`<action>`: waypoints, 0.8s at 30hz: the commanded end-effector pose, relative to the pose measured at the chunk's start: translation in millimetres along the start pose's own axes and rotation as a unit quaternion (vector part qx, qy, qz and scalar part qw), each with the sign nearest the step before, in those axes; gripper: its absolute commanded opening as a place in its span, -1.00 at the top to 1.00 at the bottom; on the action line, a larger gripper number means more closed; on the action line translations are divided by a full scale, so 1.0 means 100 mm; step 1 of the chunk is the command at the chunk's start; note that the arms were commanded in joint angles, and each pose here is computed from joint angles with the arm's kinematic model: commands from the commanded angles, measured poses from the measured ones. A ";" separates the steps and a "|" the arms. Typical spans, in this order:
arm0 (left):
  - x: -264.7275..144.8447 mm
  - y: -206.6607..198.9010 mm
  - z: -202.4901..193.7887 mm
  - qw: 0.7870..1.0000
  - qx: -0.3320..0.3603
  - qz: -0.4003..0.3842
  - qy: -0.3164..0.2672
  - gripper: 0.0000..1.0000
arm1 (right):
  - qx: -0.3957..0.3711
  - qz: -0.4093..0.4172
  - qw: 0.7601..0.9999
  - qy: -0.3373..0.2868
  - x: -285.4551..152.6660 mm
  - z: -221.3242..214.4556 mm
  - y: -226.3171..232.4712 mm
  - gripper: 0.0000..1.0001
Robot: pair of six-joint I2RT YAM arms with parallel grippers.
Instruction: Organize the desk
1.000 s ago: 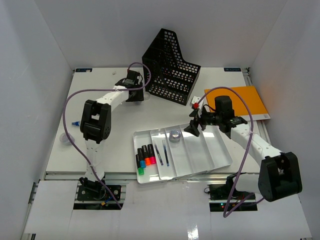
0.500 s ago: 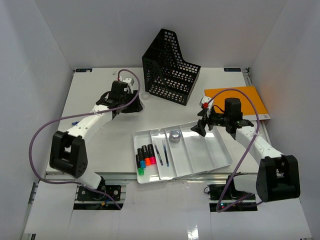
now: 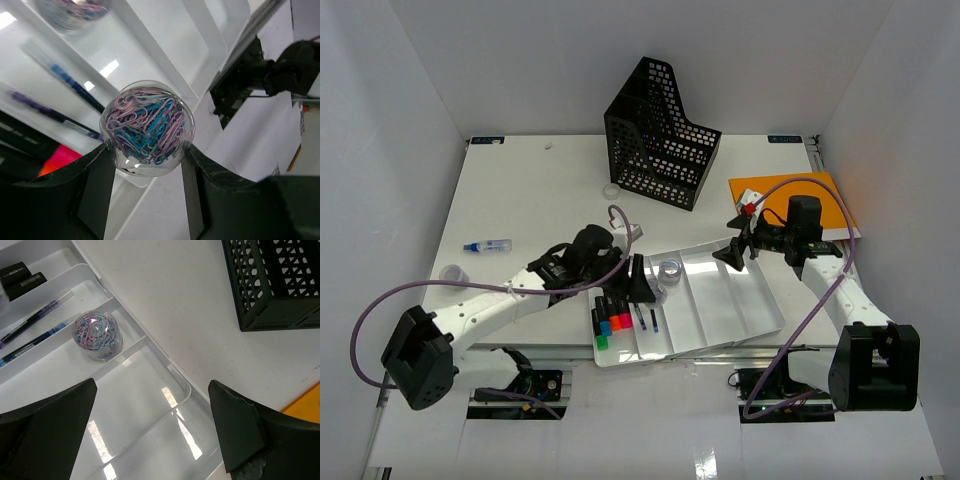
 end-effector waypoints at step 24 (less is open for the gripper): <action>0.91 -0.23 0.08 0.993 0.039 0.107 0.017 -0.69 | 0.014 -0.007 0.999 -0.041 -0.21 0.05 -0.03 -0.99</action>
Point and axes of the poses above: each gripper's point midway between its finger pads, its own x axis out along the fingers, its own y axis along the line the jaws close on, z = x × y, the point moved 3 cm from there along -x, back along the fingers, and after that the axes turned 2 degrees about -x, right-handed, at the moved point
